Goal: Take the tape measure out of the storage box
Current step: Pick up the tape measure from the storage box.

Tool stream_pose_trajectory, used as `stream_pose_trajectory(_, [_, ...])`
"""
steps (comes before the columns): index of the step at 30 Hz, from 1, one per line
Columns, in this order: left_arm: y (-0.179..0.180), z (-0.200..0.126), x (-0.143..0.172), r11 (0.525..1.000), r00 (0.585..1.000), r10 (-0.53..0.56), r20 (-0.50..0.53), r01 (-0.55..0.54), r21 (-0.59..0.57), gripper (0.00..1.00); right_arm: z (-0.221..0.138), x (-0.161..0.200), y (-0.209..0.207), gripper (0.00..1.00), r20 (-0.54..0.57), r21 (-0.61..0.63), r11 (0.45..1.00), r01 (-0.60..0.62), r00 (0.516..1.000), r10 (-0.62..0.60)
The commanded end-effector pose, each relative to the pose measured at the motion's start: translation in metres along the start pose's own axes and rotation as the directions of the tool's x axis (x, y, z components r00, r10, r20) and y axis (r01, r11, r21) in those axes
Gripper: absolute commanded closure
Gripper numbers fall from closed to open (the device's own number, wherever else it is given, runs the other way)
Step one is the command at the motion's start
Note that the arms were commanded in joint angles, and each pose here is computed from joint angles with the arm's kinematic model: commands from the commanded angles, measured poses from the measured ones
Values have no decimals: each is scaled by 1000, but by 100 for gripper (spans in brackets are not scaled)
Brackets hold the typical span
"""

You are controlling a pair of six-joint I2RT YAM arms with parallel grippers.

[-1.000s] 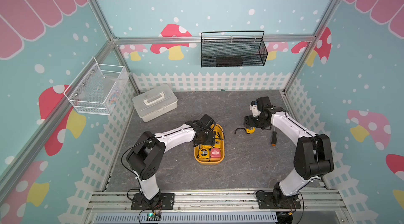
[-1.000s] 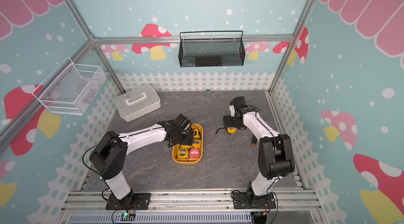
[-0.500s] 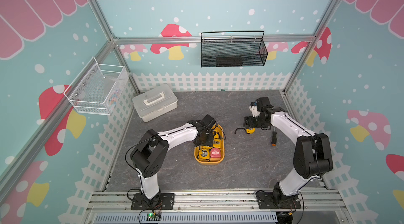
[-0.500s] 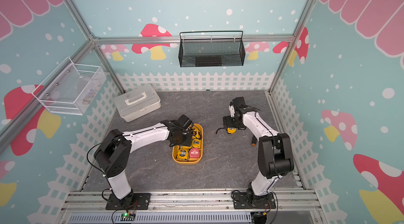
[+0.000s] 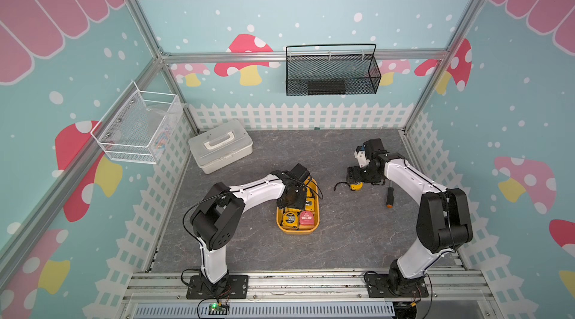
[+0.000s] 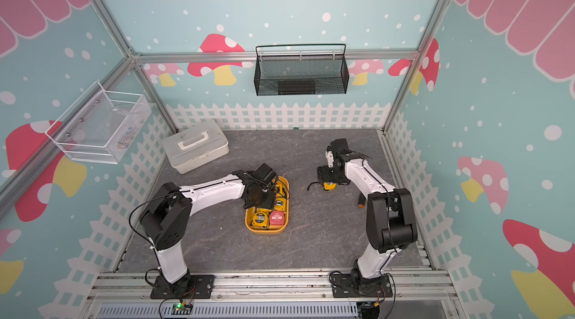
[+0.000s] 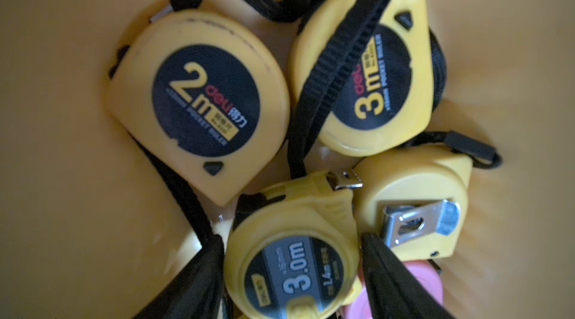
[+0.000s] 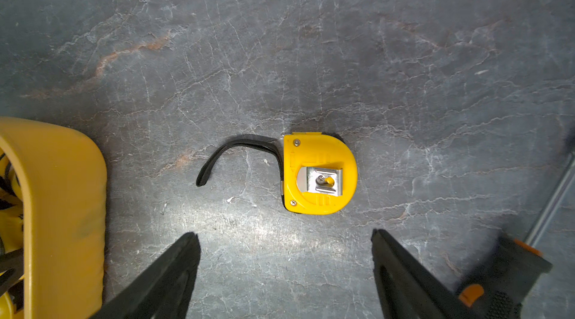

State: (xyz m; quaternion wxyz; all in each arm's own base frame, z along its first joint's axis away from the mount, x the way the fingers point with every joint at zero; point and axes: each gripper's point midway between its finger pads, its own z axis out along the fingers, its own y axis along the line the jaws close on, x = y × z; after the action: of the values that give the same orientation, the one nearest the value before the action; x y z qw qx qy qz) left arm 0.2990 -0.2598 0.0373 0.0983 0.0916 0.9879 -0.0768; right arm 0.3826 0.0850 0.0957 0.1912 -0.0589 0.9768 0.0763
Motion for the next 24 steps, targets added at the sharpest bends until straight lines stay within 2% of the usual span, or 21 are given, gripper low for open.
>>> stream_pose_trajectory(1, [2,9,8,999,999,27,-41,-29,-43,35,9,10,2,13,-36,-10,1000,8,999,-8])
stream_pose_trajectory(8, [12,-1,5,991,999,44,-26,-47,-124,37,8,10,2,13,-35,-8,1000,13,999,-13])
stream_pose_trajectory(24, [8,10,8,985,995,71,-71,-81,-151,31,14,14,3,13,-49,-18,1000,18,999,-19])
